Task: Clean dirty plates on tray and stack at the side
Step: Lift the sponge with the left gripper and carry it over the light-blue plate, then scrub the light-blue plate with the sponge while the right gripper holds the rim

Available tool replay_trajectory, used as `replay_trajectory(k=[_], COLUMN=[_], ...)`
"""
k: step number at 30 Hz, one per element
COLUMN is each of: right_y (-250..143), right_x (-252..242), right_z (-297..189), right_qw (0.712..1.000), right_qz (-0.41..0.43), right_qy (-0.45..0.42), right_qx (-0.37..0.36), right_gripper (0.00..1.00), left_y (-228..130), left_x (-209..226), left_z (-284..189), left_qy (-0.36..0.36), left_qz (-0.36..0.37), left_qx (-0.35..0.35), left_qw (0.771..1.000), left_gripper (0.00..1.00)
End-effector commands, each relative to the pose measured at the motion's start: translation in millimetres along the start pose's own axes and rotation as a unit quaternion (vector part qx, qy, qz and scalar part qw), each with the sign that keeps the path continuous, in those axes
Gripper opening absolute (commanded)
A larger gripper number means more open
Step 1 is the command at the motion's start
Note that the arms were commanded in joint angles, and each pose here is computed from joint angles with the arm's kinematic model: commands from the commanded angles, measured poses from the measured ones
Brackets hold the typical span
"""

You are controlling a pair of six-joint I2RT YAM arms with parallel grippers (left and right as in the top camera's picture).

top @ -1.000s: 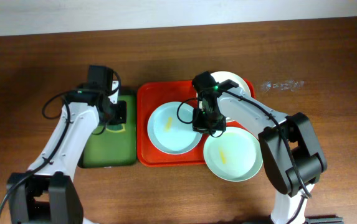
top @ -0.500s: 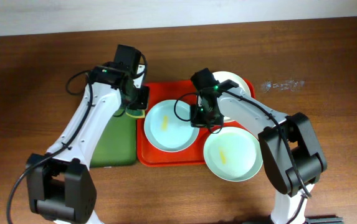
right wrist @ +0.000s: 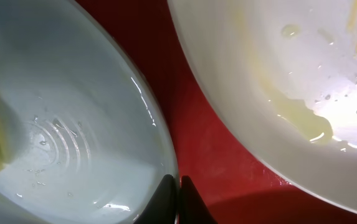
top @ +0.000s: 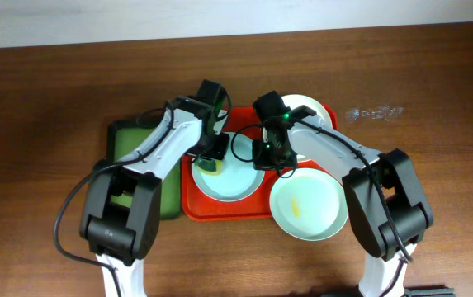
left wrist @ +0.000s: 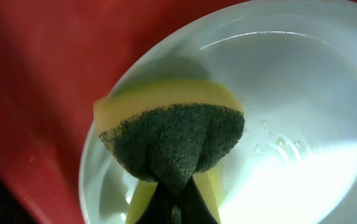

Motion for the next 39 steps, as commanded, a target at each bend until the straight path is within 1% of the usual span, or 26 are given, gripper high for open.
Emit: replay_trajectory(k=[1,2,3,5,6,7,8,9,10,12,15,18,21,22,23,24,25,26,28,29,30,31,33,36,39], right_y=[1,1,1,1,1,1,1,1,1,1,2,1,2,1,2,2,1,1,1,1,1,1,1,1,2], right_x=[1,1,1,1,1,1,1,1,1,1,1,1,1,1,1,1,1,1,1,1,1,1,1,1,2], right_z=[1,1,1,1,1,1,1,1,1,1,1,1,1,1,1,1,1,1,1,1,1,1,1,1,1], right_qw=[1.0,1.0,1.0,1.0,1.0,1.0,1.0,1.0,1.0,1.0,1.0,1.0,1.0,1.0,1.0,1.0,1.0,1.0,1.0,1.0,1.0,1.0,1.0,1.0,1.0], right_qz=[-0.003,-0.003,-0.003,-0.003,-0.003,-0.003,-0.003,-0.003,-0.003,-0.003,-0.003,-0.003,-0.003,-0.003,-0.003,-0.003,-0.004,-0.004,-0.004,-0.004,-0.004,-0.004,-0.004,-0.004,-0.004], right_qy=[-0.004,-0.004,-0.004,-0.004,-0.004,-0.004,-0.004,-0.004,-0.004,-0.004,-0.004,-0.004,-0.004,-0.004,-0.004,-0.004,-0.004,-0.004,-0.004,-0.004,-0.004,-0.004,-0.004,-0.004,-0.003], right_qx=[-0.002,-0.002,-0.002,-0.002,-0.002,-0.002,-0.002,-0.002,-0.002,-0.002,-0.002,-0.002,-0.002,-0.002,-0.002,-0.002,-0.002,-0.002,-0.002,-0.002,-0.002,-0.002,-0.002,-0.002,-0.004], right_gripper=[0.04,0.04,0.04,0.04,0.04,0.04,0.04,0.04,0.04,0.04,0.04,0.04,0.04,0.04,0.04,0.04,0.04,0.04,0.04,0.04,0.04,0.04,0.04,0.04,0.04], left_y=[-5,-11,-15,-11,-3,12,20,26,26,20,16,13,1,-5,-15,-24,-32,-33,-17,-8,1,4,6,12,12], left_x=[-8,-15,-24,-47,-43,-26,-13,8,15,13,0,6,9,3,-10,-30,-43,-44,-32,-24,-6,7,19,20,20], left_z=[24,36,35,11,-10,-40,-57,-73,-76,-61,-23,9,39,43,41,35,28,20,-6,-23,-40,-46,-45,-45,-44], left_qy=[-0.014,-0.033,-0.064,-0.158,-0.163,-0.143,-0.123,-0.073,-0.05,-0.043,-0.042,-0.026,-0.022,-0.038,-0.078,-0.15,-0.205,-0.214,-0.196,-0.174,-0.112,-0.062,-0.016,-0.009,-0.009], left_qz=[0.012,0.013,0.012,0.048,0.045,0.036,0.027,-0.002,-0.006,-0.004,0.01,-0.006,-0.009,-0.009,-0.006,0.021,0.037,0.032,0.027,0.018,0.0,-0.018,-0.029,-0.027,-0.027], left_qx=[0.029,0.048,0.06,0.048,0.025,-0.02,-0.049,-0.079,-0.083,-0.063,-0.035,-0.008,0.035,0.05,0.075,0.096,0.112,0.12,0.091,0.065,0.032,0.016,0.008,-0.007,-0.007], left_qw=[0.999,0.998,0.996,0.985,0.985,0.989,0.991,0.994,0.995,0.997,0.998,1.0,0.999,0.998,0.994,0.984,0.972,0.969,0.976,0.982,0.993,0.998,0.999,1.0,1.0], left_gripper=[0.0,0.0,0.0,0.0,0.0,0.0,0.0,0.0,0.0,0.0,0.0,0.0,0.0,0.0,0.0,0.0,0.0,0.0,0.0,0.0,0.0,0.0,0.0,0.0,0.0])
Point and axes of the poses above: each gripper's point midway between its finger pads, its own z axis out along the fingers, its own x axis along the line the jaws close on, y = z × x, the point moved 3 cm from there along -z, back along the fingers, and after that the axes turned 5 degrees about -z, right-handed, at the moved point
